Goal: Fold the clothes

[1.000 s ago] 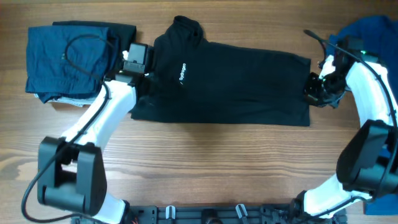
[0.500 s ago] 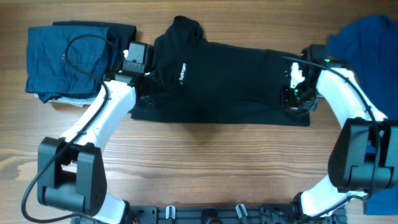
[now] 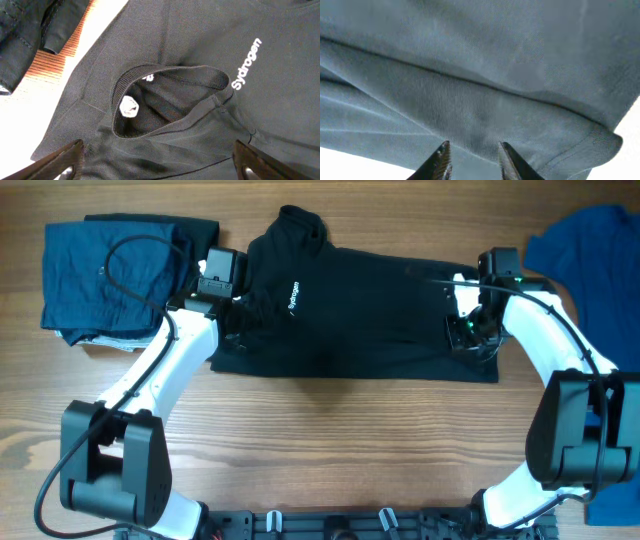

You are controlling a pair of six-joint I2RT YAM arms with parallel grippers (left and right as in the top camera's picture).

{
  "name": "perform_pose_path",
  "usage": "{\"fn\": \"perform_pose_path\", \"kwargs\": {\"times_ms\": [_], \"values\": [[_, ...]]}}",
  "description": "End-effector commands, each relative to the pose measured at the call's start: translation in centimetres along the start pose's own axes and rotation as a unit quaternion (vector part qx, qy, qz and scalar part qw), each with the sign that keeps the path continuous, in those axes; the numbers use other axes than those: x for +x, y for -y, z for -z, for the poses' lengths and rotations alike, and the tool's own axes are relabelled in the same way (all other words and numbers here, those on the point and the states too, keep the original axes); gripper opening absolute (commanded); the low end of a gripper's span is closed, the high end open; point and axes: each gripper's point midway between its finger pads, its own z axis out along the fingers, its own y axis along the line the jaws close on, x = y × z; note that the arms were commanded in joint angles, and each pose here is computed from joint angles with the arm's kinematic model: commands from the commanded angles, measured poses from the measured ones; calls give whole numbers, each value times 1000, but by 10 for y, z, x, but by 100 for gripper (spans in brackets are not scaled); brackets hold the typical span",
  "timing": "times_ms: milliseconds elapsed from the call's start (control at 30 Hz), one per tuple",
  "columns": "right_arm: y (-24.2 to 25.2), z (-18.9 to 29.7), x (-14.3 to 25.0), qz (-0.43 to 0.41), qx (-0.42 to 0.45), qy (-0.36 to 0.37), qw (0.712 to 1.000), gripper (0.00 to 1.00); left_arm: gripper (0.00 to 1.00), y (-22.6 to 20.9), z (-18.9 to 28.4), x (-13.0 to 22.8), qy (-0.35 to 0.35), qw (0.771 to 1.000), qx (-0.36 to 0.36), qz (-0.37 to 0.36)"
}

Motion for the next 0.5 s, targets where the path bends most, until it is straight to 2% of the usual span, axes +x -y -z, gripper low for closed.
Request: {"fn": "perform_pose_path", "kwargs": {"times_ms": [0,133,267,400,467], "values": [[1,-6,11,24,4,-13,1000,42,97,2,2,-4,3,1000,6,1],[0,-13,17,27,3,-16,1000,50,98,2,2,-4,3,1000,6,1],[6,-21,13,50,22,1,999,51,98,2,2,-4,4,1000,6,1],[12,-21,2,53,36,23,998,45,98,3,2,-4,5,1000,7,1],[17,-21,-1,53,52,27,997,36,98,2,2,-4,4,1000,7,1]]}}
